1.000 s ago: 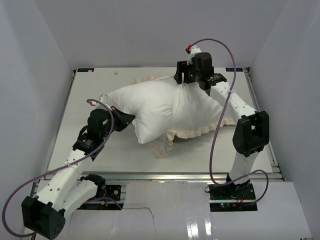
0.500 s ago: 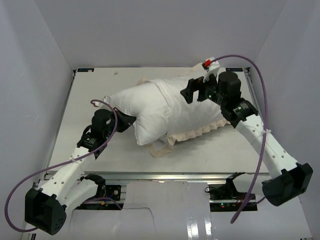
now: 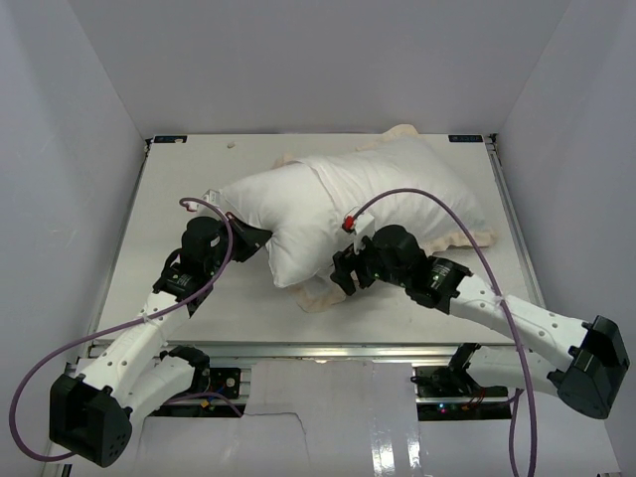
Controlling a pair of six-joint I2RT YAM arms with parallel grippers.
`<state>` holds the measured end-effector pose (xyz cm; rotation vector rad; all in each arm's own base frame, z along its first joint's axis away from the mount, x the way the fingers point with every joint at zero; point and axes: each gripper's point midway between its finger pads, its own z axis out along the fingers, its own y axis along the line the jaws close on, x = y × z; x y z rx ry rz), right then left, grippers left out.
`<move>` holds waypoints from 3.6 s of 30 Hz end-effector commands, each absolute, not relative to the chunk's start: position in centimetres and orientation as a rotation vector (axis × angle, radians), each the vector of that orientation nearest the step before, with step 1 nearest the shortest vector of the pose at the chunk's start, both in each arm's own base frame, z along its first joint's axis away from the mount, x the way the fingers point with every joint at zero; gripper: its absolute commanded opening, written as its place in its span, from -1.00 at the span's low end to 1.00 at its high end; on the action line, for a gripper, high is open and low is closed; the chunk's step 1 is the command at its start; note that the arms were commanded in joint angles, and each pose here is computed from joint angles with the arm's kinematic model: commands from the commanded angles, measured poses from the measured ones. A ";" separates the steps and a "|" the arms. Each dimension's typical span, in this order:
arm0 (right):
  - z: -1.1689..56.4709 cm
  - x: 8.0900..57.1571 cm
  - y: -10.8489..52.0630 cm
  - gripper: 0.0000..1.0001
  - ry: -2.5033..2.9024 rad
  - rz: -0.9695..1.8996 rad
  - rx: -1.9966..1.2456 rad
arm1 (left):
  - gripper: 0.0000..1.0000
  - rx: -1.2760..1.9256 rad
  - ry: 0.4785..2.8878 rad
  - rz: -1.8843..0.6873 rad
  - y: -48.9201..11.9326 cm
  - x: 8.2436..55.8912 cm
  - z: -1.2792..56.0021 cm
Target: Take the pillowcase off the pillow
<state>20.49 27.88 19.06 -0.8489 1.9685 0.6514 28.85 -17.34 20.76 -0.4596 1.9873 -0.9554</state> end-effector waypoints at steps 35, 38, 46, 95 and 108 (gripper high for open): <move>11.1 33.9 16.6 -0.28 2.100 0.443 -0.104 | -1.00 -0.170 1.943 -1.126 -15.2 27.7 30.7; 17.3 30.9 19.5 0.28 1.911 0.503 -0.219 | -1.00 -0.223 1.901 -1.244 -15.9 26.3 27.1; 30.2 31.0 26.1 0.42 1.684 0.639 -0.458 | -1.00 -0.328 1.964 -1.237 -15.7 25.4 20.2; 19.2 58.6 16.4 -0.85 2.052 0.019 -0.132 | -1.00 -0.355 1.701 -0.824 -9.4 22.2 31.2; 30.8 52.4 19.9 0.96 1.950 0.400 -0.236 | -1.00 -0.413 1.799 -0.834 -10.3 27.4 28.1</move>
